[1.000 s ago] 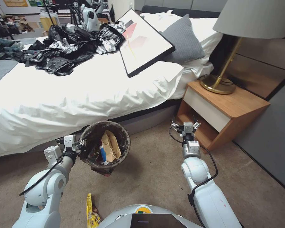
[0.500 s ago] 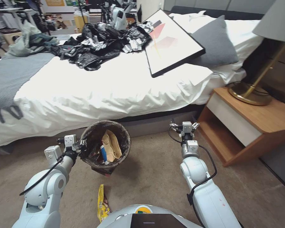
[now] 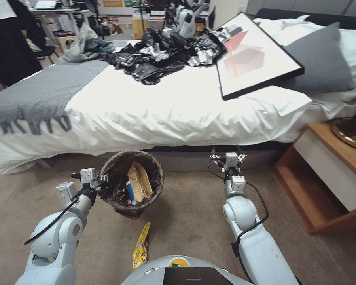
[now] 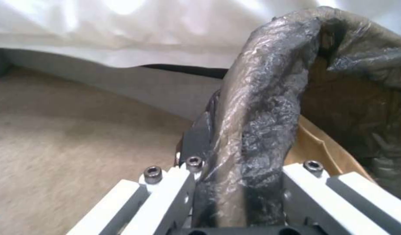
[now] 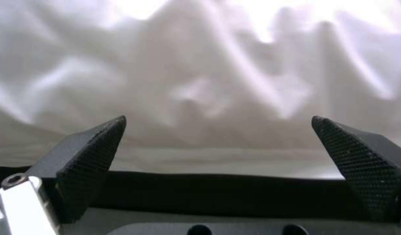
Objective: Pick up the trash bin, then pick up the garbage from the floor and place it into the trash bin.
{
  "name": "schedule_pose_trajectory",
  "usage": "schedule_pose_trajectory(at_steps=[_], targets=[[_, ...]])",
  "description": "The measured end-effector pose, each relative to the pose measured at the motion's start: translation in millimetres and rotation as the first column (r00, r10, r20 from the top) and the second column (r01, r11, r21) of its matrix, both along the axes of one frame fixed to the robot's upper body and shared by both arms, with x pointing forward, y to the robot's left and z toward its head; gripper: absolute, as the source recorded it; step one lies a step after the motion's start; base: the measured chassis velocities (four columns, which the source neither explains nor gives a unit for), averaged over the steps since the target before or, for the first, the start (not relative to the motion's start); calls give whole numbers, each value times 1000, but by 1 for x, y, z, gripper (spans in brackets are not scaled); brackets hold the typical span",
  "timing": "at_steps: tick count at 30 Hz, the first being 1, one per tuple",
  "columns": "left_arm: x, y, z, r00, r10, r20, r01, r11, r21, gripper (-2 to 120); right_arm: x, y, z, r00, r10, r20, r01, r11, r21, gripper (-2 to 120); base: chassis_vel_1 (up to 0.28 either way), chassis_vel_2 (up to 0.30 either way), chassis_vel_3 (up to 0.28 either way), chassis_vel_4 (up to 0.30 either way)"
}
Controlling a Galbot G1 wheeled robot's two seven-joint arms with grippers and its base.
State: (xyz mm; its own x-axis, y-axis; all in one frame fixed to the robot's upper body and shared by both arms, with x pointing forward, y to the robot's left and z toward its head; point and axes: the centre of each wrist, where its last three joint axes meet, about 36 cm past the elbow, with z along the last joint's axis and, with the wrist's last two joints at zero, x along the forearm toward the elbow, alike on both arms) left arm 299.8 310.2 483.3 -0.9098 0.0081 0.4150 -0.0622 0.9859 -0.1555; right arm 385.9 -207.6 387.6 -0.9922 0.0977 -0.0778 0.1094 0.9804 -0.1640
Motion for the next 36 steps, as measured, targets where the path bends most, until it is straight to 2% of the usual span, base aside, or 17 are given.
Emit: schedule_pose_trajectory(at_steps=[36], targets=[[0, 2, -2, 1000, 14, 20, -14, 1000, 8, 5, 4, -2, 1, 1000, -22, -17, 23, 999, 34, 100, 87, 87, 87, 84]])
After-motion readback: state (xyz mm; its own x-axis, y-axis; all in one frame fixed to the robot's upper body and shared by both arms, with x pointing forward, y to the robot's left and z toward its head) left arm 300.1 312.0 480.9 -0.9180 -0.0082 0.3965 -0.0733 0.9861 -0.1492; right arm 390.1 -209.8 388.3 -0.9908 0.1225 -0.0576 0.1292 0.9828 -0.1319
